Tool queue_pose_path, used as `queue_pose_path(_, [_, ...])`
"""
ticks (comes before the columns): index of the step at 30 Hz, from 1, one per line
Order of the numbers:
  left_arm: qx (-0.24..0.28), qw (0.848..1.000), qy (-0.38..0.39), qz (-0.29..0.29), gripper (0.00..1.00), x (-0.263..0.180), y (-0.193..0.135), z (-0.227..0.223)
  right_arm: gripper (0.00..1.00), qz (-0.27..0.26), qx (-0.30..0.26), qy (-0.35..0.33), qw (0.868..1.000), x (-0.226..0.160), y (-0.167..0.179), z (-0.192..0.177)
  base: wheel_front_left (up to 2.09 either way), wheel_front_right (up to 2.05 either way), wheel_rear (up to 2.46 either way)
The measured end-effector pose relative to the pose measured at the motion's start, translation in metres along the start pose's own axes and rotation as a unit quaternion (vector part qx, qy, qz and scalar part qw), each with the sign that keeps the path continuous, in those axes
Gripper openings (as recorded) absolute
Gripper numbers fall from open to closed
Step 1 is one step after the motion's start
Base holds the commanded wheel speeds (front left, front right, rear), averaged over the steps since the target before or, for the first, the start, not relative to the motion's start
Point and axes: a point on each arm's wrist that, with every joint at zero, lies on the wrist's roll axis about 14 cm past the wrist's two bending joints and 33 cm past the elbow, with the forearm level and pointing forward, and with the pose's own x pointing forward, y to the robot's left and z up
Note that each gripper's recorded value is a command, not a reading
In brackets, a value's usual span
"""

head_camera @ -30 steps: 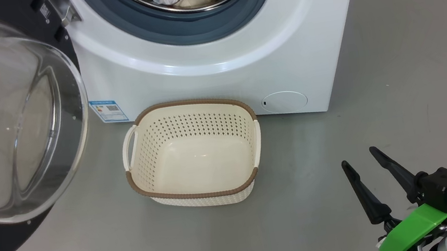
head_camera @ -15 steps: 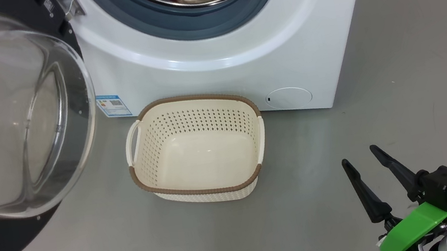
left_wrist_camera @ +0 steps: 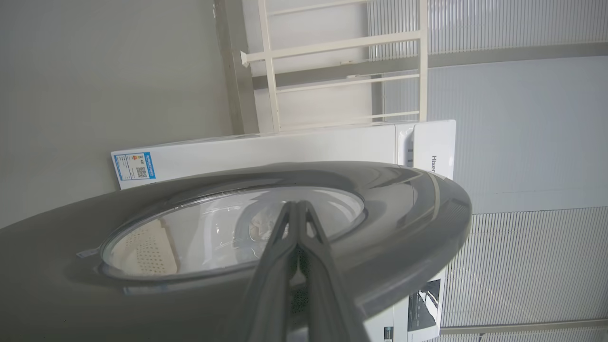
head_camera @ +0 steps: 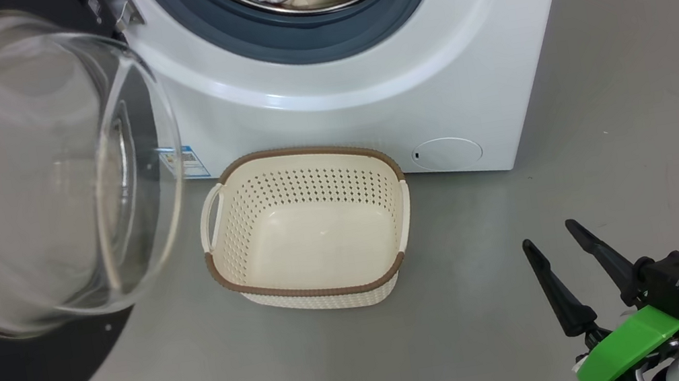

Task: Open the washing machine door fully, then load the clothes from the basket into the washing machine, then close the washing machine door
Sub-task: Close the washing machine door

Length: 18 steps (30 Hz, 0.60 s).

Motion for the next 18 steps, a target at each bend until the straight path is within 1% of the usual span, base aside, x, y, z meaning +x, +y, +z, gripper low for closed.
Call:
queue_pose_path(4, [-0.016, 0.998, 0.057, -0.003, 0.00, -0.003, 0.000, -0.026, 1.00, 0.001, 0.002, 0.001, 1.000, 0.000, 0.002, -0.001, 0.00, 0.00, 0.00])
queue_pose_path(8, [-0.019, 0.994, 0.103, -0.009, 0.00, -0.009, -0.005, -0.044, 1.00, 0.001, 0.005, 0.003, 1.000, 0.001, 0.003, -0.003, 0.00, 0.00, 0.00])
queue_pose_path(12, [-0.018, 0.988, 0.155, -0.013, 0.00, -0.015, -0.010, -0.068, 1.00, 0.000, 0.010, 0.004, 1.000, 0.000, 0.003, -0.003, 0.00, 0.00, 0.00])
queue_pose_path(18, [-0.036, 0.975, 0.212, -0.046, 0.00, -0.018, -0.028, -0.104, 1.00, -0.003, 0.014, 0.005, 1.000, -0.001, 0.004, -0.004, 0.00, 0.00, 0.00])
